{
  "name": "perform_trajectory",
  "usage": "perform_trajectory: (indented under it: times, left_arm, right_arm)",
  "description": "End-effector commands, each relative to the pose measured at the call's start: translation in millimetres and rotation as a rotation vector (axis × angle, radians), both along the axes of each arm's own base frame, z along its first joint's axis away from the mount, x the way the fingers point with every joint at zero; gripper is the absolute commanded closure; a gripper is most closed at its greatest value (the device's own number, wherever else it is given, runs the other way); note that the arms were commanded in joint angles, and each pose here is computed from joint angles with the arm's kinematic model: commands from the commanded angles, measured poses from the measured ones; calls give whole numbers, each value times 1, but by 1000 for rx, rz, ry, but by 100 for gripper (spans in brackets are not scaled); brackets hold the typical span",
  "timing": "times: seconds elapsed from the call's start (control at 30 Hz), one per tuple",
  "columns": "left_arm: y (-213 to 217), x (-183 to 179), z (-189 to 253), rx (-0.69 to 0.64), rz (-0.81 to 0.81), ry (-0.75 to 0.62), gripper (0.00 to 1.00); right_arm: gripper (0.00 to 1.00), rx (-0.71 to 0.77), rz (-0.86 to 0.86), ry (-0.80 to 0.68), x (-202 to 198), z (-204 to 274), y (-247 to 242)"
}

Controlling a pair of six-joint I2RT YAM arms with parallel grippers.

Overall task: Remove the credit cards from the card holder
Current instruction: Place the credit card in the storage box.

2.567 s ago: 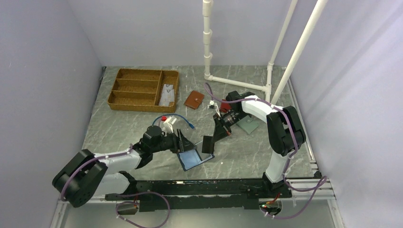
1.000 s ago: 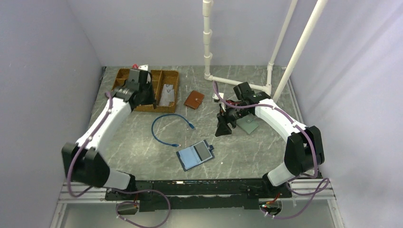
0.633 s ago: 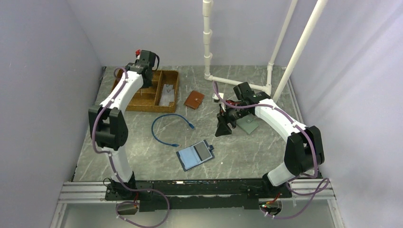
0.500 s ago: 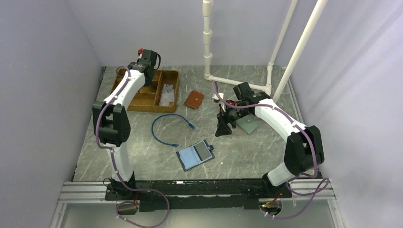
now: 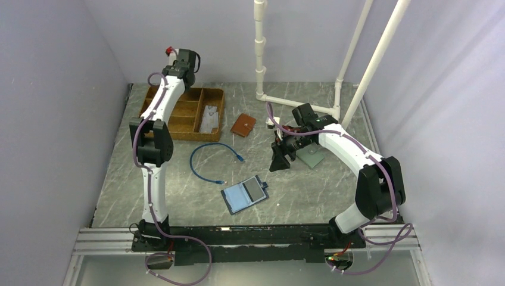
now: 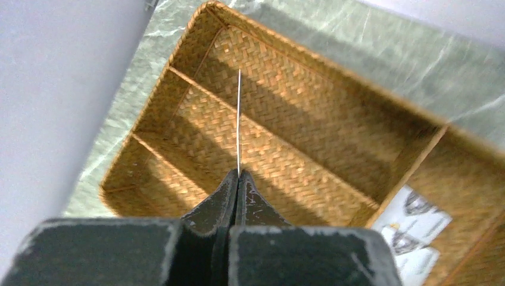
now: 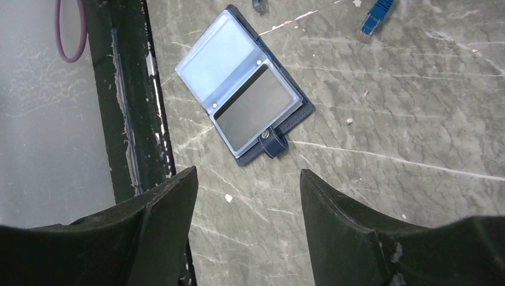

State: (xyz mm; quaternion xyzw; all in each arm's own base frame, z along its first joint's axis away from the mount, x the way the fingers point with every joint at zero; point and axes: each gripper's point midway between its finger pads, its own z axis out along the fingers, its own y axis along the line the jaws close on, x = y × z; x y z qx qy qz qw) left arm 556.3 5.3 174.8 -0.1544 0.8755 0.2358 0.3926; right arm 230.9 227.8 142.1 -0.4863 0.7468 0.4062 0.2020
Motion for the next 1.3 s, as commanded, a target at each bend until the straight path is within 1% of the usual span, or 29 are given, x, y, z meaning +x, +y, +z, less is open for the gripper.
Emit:
perform_trajectory:
  times: [0.0,0.1,0.17,0.3,0.47,0.63,0.7,0.8,1.0,1.27]
  left_arm:
    - [7,2,9,-220,224,-139,100]
    - [10,2,1,-465,348,-198,100]
    - [10,7,1,-596,398,-250,100]
    - [7,22,11,-734,449,-345,100]
    - [-8,37,2,-920,479,-336,100]
    - [-19,39,3,-1002,485,-341,100]
    - [-9,42,1,-1051,522,-362,100]
    - [-10,49,-6,-1135,566,-352,100]
    - [-10,53,-28,-1179,661,-320,100]
    - [-10,52,-46,-1201,700,-289,100]
  right_arm:
    - [34,16,18,4,-1,-1,2]
    - [34,14,19,8,-1,-2,2]
    - [34,13,22,12,-2,-3,3]
    - [34,11,31,16,-4,-5,5]
    - [34,5,38,19,-6,-7,6]
    - [34,5,41,18,-6,-7,7]
    - [34,3,44,23,-7,-8,8]
    - [34,2,48,20,-8,-8,9]
    - [34,0,48,17,-8,-8,8]
    - [34,3,50,19,-9,-8,9]
